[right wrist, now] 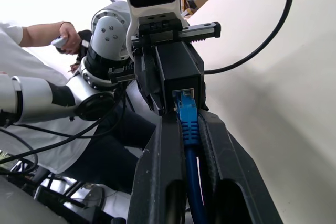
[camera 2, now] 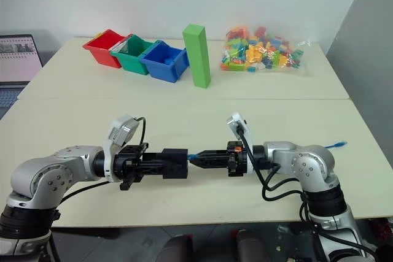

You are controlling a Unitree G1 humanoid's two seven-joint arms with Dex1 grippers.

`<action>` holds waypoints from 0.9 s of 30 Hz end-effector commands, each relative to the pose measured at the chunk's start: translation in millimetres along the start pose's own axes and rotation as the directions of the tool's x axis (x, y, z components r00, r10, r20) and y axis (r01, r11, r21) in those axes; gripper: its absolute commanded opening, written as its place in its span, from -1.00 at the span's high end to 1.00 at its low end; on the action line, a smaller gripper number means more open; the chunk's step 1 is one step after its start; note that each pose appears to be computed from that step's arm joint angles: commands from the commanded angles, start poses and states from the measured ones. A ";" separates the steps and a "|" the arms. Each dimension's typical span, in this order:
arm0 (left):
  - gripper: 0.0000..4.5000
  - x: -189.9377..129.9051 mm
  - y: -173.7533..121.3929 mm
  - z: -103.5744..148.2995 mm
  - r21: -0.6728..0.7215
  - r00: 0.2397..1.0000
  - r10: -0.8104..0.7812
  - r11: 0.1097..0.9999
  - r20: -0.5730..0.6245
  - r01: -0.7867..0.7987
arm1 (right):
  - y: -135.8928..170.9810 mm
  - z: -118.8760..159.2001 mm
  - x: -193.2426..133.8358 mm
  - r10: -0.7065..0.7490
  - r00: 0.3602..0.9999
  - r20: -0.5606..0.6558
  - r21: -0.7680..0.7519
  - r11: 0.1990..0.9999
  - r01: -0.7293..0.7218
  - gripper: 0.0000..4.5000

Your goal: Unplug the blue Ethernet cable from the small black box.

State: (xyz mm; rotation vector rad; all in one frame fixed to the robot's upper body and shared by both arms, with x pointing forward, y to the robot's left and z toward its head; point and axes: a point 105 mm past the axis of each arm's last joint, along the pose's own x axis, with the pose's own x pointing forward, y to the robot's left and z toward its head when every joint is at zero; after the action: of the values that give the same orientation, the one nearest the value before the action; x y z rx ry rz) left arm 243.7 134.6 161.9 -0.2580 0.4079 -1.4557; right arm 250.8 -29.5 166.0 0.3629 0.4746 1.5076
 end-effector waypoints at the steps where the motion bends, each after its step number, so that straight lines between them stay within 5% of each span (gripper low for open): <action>1: 0.64 -23.2 9.1 3.2 0.015 0.994 0.107 0.994 -0.001 -0.106 | -6.5 5.7 -24.1 -0.069 0.997 0.024 -0.022 0.997 0.070 0.98; 14: 0.65 -15.4 4.0 0.6 0.012 0.997 0.072 0.997 -0.008 -0.072 | 9.1 9.4 -13.6 -0.021 0.999 0.039 -0.077 0.997 0.024 0.98; 15: 0.65 -14.0 3.4 0.7 0.013 0.998 0.067 0.998 -0.009 -0.067 | 11.2 10.0 -12.1 -0.012 0.999 0.041 -0.079 0.997 0.015 0.67; 21: 0.65 -12.4 2.2 1.9 0.015 0.998 0.055 0.998 -0.010 -0.055 | 18.8 10.6 -7.4 0.010 0.999 0.041 -0.108 0.994 -0.005 0.10; 27: 0.65 -10.8 -0.3 0.1 0.010 0.999 0.038 0.999 -0.008 -0.038 | 10.1 5.8 -3.2 -0.035 0.997 0.071 -0.095 0.995 0.042 0.09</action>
State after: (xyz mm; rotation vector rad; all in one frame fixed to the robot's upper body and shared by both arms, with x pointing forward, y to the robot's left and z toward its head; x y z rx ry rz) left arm 245.4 145.6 155.6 -0.2461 0.4407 -1.4033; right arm 245.6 -35.9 170.4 0.3429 0.4099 1.4713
